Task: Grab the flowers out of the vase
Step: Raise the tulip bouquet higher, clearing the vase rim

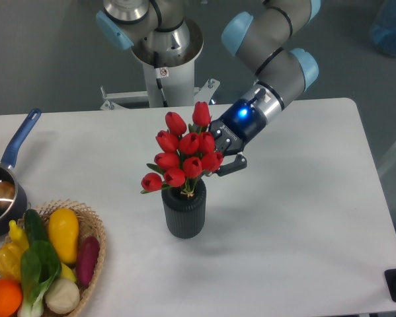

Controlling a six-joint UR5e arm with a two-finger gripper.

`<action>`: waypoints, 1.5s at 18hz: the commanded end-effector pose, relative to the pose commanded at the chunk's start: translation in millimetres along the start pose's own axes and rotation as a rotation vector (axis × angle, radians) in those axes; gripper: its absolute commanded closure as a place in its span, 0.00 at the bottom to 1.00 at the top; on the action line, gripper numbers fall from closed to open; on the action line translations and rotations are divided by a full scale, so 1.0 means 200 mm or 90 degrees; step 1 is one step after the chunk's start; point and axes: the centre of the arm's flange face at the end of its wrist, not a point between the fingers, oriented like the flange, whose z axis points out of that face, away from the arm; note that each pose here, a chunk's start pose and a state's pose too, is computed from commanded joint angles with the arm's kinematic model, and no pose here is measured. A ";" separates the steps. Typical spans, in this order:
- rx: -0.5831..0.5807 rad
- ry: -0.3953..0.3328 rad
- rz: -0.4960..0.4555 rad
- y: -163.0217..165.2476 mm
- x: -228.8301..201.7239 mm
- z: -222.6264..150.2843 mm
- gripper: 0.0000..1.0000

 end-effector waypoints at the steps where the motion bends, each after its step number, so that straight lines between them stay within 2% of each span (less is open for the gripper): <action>1: 0.002 -0.001 -0.001 -0.02 0.01 0.00 0.60; 11: 0.021 -0.017 -0.023 -0.13 0.04 -0.05 0.60; 27: 0.083 -0.026 -0.067 -0.43 0.06 -0.11 0.60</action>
